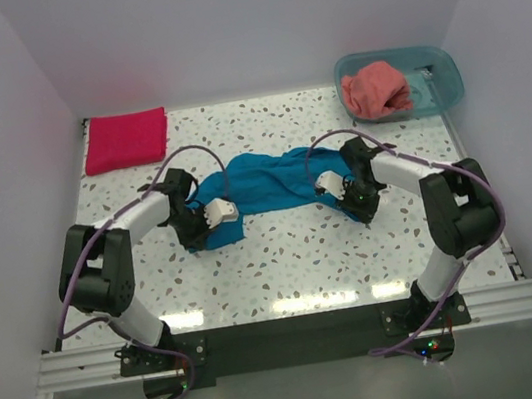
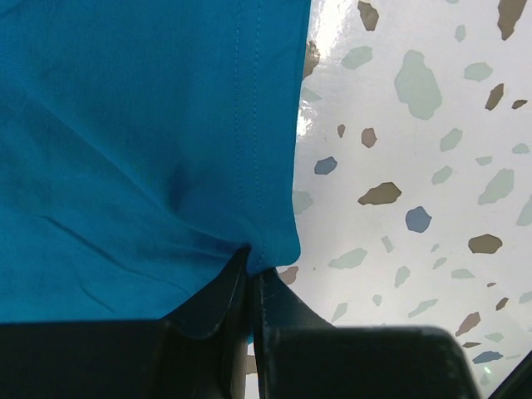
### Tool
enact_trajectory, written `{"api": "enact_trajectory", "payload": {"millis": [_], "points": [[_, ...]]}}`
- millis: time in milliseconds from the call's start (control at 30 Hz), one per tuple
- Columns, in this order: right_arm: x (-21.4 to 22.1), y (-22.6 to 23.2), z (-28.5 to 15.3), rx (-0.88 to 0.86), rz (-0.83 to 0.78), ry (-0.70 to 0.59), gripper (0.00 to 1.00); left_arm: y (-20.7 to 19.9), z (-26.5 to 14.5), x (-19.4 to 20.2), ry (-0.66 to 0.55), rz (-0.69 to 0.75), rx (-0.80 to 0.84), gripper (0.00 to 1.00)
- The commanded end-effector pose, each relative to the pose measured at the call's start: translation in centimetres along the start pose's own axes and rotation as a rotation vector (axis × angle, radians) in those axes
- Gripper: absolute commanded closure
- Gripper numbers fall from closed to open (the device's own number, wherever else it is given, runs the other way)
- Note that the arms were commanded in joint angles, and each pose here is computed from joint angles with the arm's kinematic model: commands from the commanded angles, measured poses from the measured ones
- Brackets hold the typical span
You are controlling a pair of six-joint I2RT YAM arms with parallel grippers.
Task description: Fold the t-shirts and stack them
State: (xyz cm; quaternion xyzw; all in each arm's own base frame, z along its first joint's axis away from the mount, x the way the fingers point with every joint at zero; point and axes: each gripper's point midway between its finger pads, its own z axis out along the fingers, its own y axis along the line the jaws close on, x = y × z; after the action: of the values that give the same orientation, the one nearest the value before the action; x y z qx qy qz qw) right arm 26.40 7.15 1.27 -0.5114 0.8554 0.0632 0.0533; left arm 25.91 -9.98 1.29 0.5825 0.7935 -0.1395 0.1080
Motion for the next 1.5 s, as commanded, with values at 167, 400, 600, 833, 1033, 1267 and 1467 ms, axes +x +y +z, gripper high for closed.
{"api": "enact_trajectory", "payload": {"millis": [167, 400, 600, 833, 1033, 1267, 1467], "points": [[-1.1, -4.3, -2.9, 0.207, 0.019, -0.036, 1.0, 4.2, -7.2, -1.9, -0.21, -0.217, -0.037, 1.0], [-10.6, -14.2, -21.0, 0.567, 0.078, -0.439, 1.0, 14.8, -23.7, -9.6, -0.528, -0.233, -0.407, 1.0], [-13.9, -20.4, -36.3, 0.931, 0.154, -0.711, 1.0, 20.1, -37.4, -13.7, -0.788, -0.257, -0.812, 1.0], [-14.3, -20.2, -48.9, 1.239, 0.164, -0.948, 1.0, 17.6, -49.2, -15.7, -1.014, -0.176, -1.141, 1.0], [-13.4, -18.2, -53.4, 1.331, 0.161, -1.029, 1.0, 14.7, -53.1, -15.0, -1.063, -0.169, -1.274, 1.0], [-11.5, -14.0, -57.6, 1.376, 0.193, -1.145, 1.0, 9.4, -55.9, -13.8, -1.139, -0.165, -1.38, 1.0], [-10.8, -12.4, -59.5, 1.396, 0.199, -1.2, 1.0, 5.8, -60.1, -13.5, -1.227, -0.137, -1.498, 1.0]]}}
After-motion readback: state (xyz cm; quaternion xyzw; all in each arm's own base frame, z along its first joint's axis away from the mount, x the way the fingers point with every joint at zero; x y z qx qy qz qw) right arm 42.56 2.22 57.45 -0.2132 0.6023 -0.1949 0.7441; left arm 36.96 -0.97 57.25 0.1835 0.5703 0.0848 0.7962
